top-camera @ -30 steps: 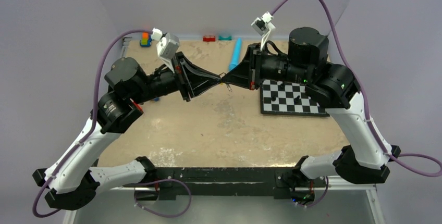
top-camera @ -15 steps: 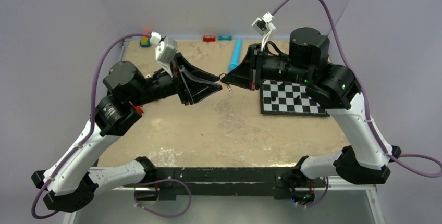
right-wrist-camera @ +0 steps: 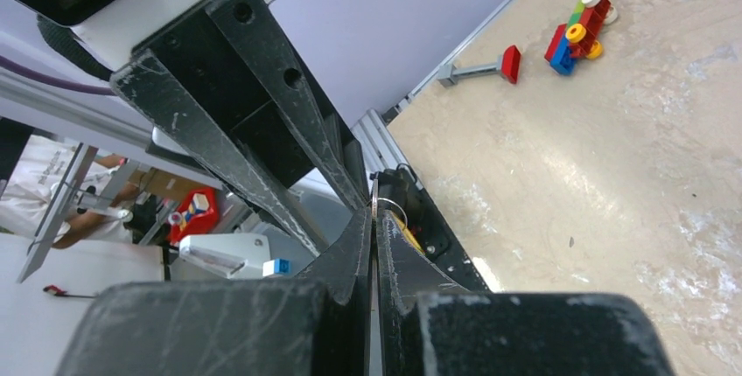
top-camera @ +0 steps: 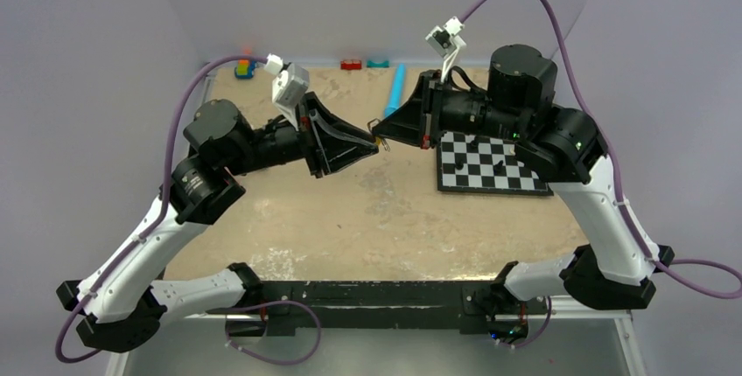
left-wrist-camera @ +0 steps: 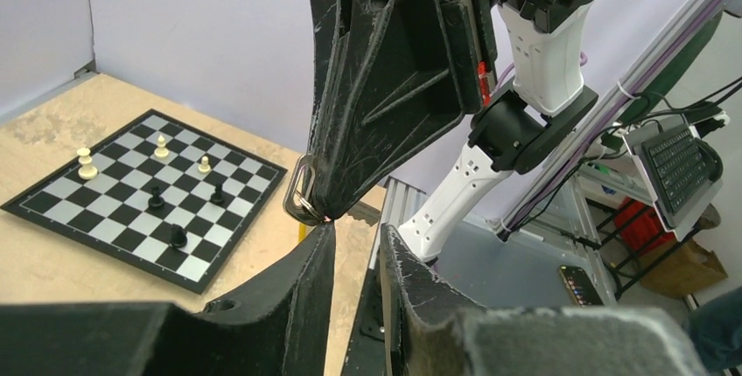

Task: Remove the keys from the keyring

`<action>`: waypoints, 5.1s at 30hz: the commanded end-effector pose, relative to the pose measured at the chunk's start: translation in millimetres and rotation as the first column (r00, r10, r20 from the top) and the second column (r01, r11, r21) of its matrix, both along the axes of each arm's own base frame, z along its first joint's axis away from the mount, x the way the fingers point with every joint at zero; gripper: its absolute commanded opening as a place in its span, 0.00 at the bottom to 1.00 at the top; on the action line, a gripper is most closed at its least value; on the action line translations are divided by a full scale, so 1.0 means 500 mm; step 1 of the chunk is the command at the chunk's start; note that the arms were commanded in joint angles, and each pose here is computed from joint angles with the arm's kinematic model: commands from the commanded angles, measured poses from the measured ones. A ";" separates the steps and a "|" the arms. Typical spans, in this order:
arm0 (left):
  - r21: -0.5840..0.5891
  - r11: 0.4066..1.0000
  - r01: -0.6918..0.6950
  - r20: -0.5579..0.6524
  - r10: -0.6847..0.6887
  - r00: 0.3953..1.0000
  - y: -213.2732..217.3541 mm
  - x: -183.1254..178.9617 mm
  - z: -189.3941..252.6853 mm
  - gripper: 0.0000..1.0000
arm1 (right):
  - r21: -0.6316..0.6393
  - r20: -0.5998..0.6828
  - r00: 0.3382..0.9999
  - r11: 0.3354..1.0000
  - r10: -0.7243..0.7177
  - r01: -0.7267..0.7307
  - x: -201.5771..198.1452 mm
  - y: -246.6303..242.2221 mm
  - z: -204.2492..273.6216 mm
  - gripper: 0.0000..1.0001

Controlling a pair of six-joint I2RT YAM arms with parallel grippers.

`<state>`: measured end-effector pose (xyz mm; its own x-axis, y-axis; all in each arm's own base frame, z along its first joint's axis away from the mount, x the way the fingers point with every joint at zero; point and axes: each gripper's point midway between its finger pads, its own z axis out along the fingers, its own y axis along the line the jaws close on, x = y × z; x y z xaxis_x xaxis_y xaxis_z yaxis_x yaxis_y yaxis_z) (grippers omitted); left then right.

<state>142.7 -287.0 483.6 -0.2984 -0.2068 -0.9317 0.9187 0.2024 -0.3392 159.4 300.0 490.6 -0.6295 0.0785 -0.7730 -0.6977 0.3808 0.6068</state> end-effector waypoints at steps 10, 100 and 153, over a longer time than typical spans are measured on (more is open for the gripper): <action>-0.035 0.999 -0.040 0.080 0.043 0.996 -0.001 0.017 0.045 0.23 | 0.081 0.015 0.995 0.991 0.103 -0.103 -0.049 0.005 0.047 0.00; 0.004 0.991 -0.131 0.277 0.125 0.953 0.053 0.010 0.012 0.50 | -0.020 -0.094 0.995 0.999 -0.039 0.037 0.014 0.019 0.002 0.00; 0.050 0.963 -0.266 0.494 0.208 0.845 0.064 0.073 -0.093 0.36 | -0.160 -0.225 0.969 0.985 -0.104 0.069 0.030 0.025 -0.100 0.00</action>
<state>180.3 -258.0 414.4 0.1841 -0.0770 -0.9799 0.8864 0.4439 0.1316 185.5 315.4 418.5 -0.8228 0.0293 -0.5675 -0.4427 0.5931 0.6725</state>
